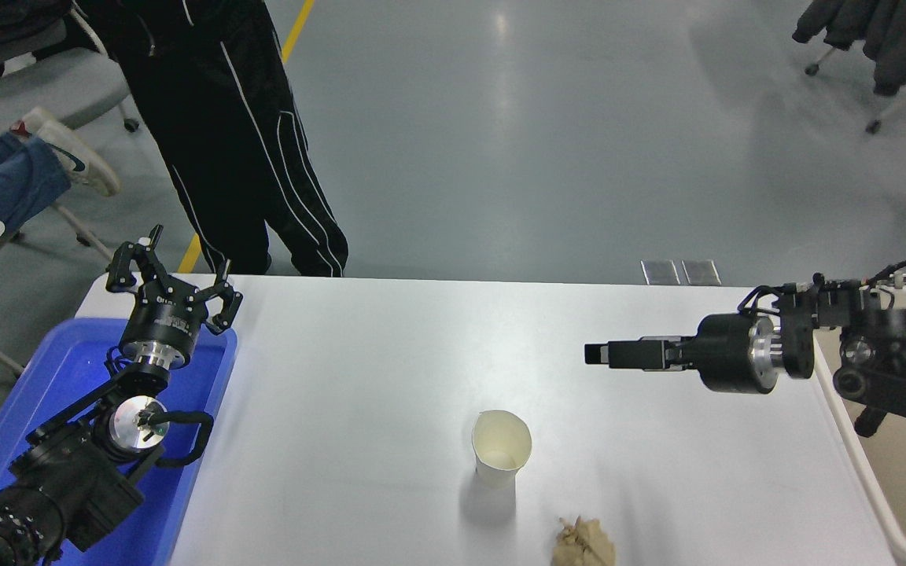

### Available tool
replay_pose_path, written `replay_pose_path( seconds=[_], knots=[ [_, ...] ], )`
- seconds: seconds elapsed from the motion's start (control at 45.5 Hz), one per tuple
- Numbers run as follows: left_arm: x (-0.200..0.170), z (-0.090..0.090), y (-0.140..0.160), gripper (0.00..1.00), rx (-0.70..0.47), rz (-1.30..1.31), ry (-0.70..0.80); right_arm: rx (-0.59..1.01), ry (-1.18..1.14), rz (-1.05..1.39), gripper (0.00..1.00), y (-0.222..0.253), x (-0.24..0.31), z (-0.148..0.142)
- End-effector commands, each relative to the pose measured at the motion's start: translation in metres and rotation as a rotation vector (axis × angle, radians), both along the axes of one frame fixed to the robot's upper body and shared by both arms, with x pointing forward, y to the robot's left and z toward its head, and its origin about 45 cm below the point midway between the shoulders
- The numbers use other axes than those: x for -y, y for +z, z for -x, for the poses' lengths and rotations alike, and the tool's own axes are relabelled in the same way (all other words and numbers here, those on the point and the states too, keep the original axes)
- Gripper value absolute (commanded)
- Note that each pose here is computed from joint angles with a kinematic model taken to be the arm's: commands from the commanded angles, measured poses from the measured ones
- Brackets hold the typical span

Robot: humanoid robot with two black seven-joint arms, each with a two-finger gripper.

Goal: Dispose of the paper cup in the dustbin

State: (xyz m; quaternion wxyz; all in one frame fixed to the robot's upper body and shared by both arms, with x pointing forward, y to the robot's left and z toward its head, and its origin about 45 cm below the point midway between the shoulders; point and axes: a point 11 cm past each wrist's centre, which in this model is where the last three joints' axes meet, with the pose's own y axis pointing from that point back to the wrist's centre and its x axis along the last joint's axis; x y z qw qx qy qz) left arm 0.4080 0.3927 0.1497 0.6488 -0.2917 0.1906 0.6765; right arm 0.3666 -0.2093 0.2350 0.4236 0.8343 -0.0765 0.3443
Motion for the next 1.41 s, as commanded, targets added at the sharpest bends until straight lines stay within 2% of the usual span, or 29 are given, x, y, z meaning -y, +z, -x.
replay_pose_path(
  seconds=[0.0, 0.132, 0.396, 0.615, 1.055, 1.275, 1.385],
  knots=[
    [0.000, 0.000, 0.000, 1.00, 0.001, 0.001, 0.001, 0.039, 0.151, 0.214, 0.99, -0.011, -0.044, -0.004],
    [0.000, 0.000, 0.000, 1.00, 0.000, 0.001, 0.000, 0.047, 0.219, 0.263, 0.99, -0.019, -0.059, -0.001],
    [0.000, 0.000, 0.000, 1.00, 0.000, 0.000, 0.000, 0.003, 0.350, 0.369, 0.99, -0.066, -0.078, 0.021],
    [0.000, 0.000, 0.000, 1.00, 0.000, 0.000, 0.000, 0.026, 0.337, 0.388, 0.99, -0.079, -0.088, 0.010],
    [0.000, 0.000, 0.000, 1.00, -0.001, 0.000, -0.001, 0.036, 0.337, 0.379, 0.98, -0.094, -0.107, 0.008],
    [0.000, 0.000, 0.000, 1.00, 0.001, 0.001, 0.001, 0.041, 0.331, 0.377, 0.93, -0.096, -0.104, 0.006],
    [0.000, 0.000, 0.000, 1.00, 0.000, 0.000, 0.000, 0.044, 0.329, 0.379, 0.83, -0.095, -0.103, 0.004]
  ],
)
